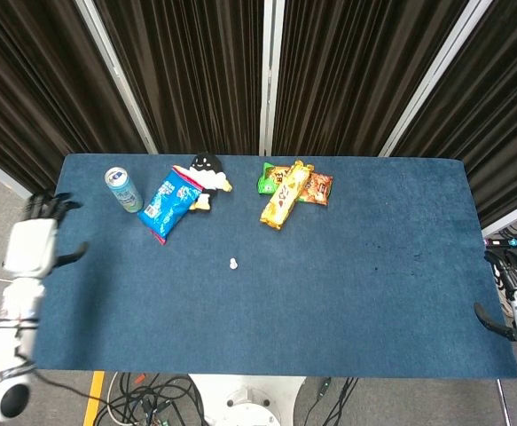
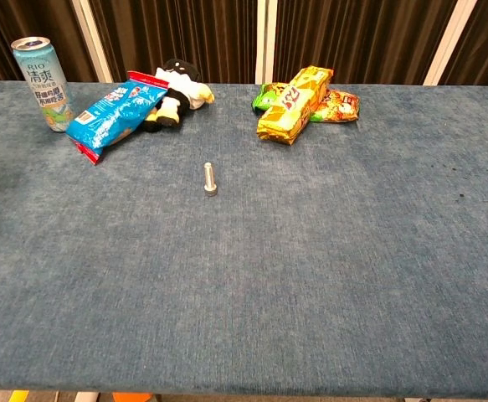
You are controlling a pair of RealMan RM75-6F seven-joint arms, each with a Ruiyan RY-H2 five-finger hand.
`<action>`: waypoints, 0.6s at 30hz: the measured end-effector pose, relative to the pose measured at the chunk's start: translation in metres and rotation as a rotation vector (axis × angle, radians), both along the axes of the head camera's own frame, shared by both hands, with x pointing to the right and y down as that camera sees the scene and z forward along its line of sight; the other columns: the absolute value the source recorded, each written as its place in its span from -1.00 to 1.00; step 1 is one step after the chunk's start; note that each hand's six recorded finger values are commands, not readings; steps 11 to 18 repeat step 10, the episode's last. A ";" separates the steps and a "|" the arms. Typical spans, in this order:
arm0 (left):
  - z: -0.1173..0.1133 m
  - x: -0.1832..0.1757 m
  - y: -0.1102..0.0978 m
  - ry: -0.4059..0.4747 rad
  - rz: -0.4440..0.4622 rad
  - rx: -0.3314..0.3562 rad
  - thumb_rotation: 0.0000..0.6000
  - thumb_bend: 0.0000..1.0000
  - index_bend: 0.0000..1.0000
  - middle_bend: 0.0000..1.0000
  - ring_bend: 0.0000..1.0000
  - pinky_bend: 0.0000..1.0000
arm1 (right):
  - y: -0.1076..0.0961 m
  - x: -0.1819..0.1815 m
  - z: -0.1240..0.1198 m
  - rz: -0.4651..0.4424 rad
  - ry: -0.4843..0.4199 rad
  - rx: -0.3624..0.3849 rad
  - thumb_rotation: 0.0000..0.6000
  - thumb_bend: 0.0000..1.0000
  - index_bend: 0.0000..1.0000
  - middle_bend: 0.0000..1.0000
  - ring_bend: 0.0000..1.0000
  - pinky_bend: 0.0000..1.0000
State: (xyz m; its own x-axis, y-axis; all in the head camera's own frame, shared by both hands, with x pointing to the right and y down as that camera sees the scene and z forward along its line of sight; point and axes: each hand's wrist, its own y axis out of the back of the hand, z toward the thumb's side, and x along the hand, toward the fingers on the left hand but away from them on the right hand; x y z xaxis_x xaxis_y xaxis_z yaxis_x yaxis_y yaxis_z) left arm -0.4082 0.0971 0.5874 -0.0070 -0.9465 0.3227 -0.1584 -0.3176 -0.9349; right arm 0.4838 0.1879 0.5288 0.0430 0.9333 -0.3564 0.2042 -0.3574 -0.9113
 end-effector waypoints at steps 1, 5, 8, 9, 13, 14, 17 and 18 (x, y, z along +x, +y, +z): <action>-0.005 -0.009 0.007 -0.024 -0.006 -0.002 1.00 -0.55 -0.47 -0.72 -1.00 -1.00 | 0.000 0.000 0.000 0.001 0.000 0.003 1.00 -0.54 -0.82 -0.67 -0.95 -0.95; -0.023 -0.034 0.044 -0.086 -0.015 -0.020 1.00 -0.55 -0.47 -0.72 -1.00 -1.00 | -0.001 0.002 0.001 0.008 -0.006 0.004 1.00 -0.54 -0.81 -0.67 -0.95 -0.95; -0.030 -0.038 0.066 -0.087 -0.026 -0.040 1.00 -0.55 -0.47 -0.72 -1.00 -1.00 | 0.001 0.001 0.003 0.007 -0.011 -0.005 1.00 -0.54 -0.82 -0.67 -0.95 -0.95; -0.032 -0.039 0.071 -0.085 -0.029 -0.042 1.00 -0.55 -0.47 -0.72 -1.00 -1.00 | 0.001 0.001 0.004 0.005 -0.014 -0.005 1.00 -0.54 -0.82 -0.67 -0.95 -0.95; -0.033 -0.039 0.075 -0.084 -0.032 -0.041 1.00 -0.55 -0.47 -0.72 -1.00 -1.00 | 0.001 0.000 0.004 0.004 -0.016 -0.004 1.00 -0.54 -0.82 -0.67 -0.95 -0.95; -0.033 -0.039 0.075 -0.084 -0.032 -0.041 1.00 -0.55 -0.47 -0.72 -1.00 -1.00 | 0.001 0.000 0.004 0.004 -0.016 -0.004 1.00 -0.54 -0.82 -0.67 -0.95 -0.95; -0.033 -0.039 0.075 -0.084 -0.032 -0.041 1.00 -0.55 -0.47 -0.72 -1.00 -1.00 | 0.001 0.000 0.004 0.004 -0.016 -0.004 1.00 -0.54 -0.82 -0.67 -0.95 -0.95; -0.033 -0.039 0.075 -0.084 -0.032 -0.041 1.00 -0.55 -0.47 -0.72 -1.00 -1.00 | 0.001 0.000 0.004 0.004 -0.016 -0.004 1.00 -0.54 -0.82 -0.67 -0.95 -0.95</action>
